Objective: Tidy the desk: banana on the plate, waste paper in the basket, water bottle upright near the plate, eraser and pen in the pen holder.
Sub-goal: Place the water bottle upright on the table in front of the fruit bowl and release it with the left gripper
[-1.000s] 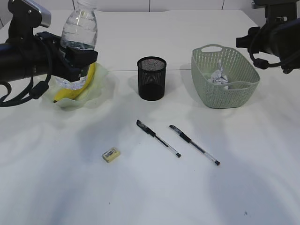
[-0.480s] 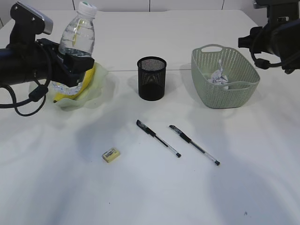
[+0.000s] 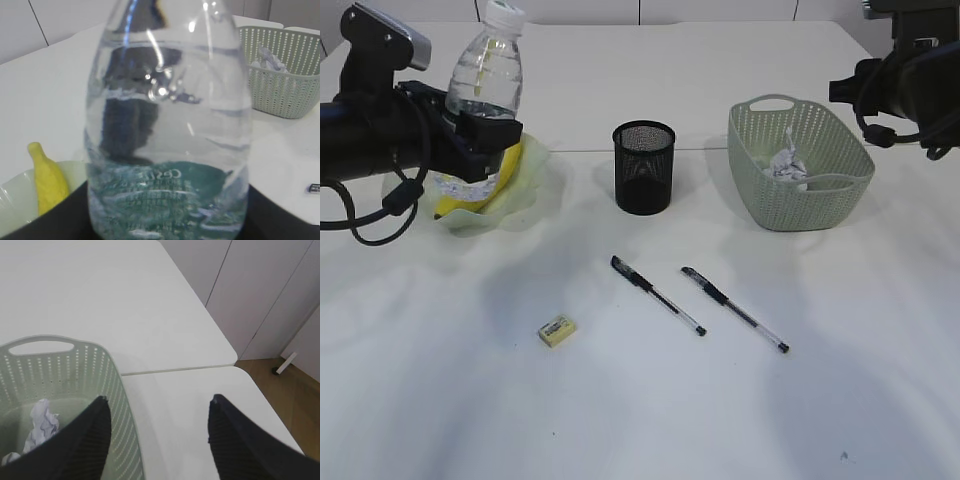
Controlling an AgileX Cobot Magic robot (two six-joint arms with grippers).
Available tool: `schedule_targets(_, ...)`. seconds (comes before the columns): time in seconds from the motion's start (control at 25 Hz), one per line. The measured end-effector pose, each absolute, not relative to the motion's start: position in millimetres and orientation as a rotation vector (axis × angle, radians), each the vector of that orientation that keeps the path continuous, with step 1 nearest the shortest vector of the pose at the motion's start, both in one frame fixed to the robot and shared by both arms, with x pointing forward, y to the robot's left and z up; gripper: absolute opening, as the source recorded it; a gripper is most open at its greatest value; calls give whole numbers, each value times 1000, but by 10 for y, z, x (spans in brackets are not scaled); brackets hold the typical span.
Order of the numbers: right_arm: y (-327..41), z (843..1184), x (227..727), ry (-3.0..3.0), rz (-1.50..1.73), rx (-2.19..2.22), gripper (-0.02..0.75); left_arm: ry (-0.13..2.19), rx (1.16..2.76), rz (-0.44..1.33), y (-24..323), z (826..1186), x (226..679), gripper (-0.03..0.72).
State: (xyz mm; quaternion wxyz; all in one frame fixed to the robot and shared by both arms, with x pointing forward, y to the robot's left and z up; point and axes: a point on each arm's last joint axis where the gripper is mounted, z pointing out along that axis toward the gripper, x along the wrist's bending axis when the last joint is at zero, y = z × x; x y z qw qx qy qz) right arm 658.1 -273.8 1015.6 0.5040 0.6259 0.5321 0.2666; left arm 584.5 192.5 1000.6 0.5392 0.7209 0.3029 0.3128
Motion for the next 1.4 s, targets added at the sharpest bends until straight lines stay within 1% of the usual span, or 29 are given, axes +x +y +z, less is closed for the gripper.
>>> schedule_targets(0.12,-2738,10156,6581,1287,641,1509,462,717,1691,741,1919,10024,5846,379)
schedule_targets(0.36,-2741,10152,6578,1283,640,1518,462,739,1586,732,1921,10096,5861,379)
schedule_targets(0.6,-2743,10154,6574,1290,630,1514,462,717,1572,733,1942,10104,5854,379)
schedule_targets(0.8,-2748,10145,6569,1291,622,1527,462,652,1463,696,2149,10014,5696,379)
schedule_targets(0.92,-2749,10142,6567,1289,621,1533,462,692,1418,707,2364,9935,5631,379)
schedule_targets(1.0,-2749,10142,6567,1290,620,1532,461,733,1418,718,2480,9878,5605,379)
schedule_targets(1.08,-2749,10141,6567,1291,620,1532,461,727,1450,710,2522,9832,5572,379)
schedule_targets(1.24,-2750,10140,6566,1289,620,1536,461,643,1550,657,2500,9729,5516,379)
schedule_targets(1.4,-2751,10140,6565,1288,618,1536,461,630,1609,601,2478,9554,5520,379)
